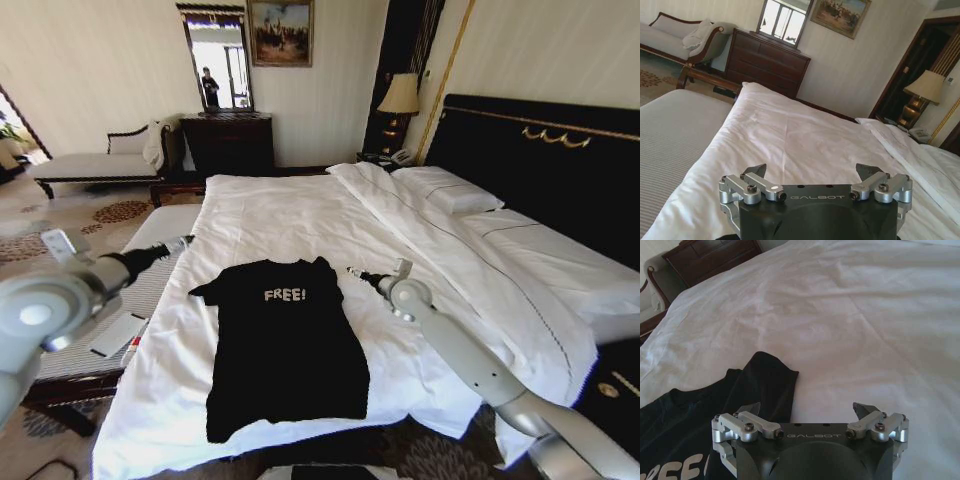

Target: Fold the clothes on the bed.

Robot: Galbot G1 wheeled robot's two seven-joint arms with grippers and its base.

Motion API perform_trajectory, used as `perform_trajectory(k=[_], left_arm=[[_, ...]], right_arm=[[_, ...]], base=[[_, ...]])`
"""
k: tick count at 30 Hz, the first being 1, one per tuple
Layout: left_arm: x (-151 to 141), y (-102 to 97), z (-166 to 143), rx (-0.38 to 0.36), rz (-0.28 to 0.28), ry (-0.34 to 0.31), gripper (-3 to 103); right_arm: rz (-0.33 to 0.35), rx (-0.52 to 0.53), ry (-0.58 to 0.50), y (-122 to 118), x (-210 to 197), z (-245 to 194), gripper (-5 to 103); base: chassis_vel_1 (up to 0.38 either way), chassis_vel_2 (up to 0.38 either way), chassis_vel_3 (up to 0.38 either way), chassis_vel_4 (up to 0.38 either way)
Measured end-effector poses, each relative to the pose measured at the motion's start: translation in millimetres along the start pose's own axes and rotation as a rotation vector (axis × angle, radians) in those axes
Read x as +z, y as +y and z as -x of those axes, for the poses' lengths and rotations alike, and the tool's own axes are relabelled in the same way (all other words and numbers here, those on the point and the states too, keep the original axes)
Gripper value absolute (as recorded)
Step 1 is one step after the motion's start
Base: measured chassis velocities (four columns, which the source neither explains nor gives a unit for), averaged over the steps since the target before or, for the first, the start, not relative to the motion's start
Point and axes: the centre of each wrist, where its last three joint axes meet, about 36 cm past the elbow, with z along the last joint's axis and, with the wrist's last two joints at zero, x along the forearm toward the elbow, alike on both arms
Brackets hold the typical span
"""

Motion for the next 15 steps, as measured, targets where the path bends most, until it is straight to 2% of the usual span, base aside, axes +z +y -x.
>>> perform_trajectory(k=[7,9,15], left_arm=[[-4,5.4,3,0.0,-0.036,-0.018,100],[0,5.5,3,0.003,-0.043,-0.013,100],[7,6.1,6,0.003,-0.052,-0.004,100]], right_arm=[[0.04,0.006,0.063,0,4,28,100],[0.083,-0.01,0.12,6,10,38,100],[0.083,-0.004,0.136,13,24,58,100]], base=[[0.0,0.0,0.0,0.0],[0.0,0.0,0.0,0.0],[0.0,0.0,0.0,0.0]])
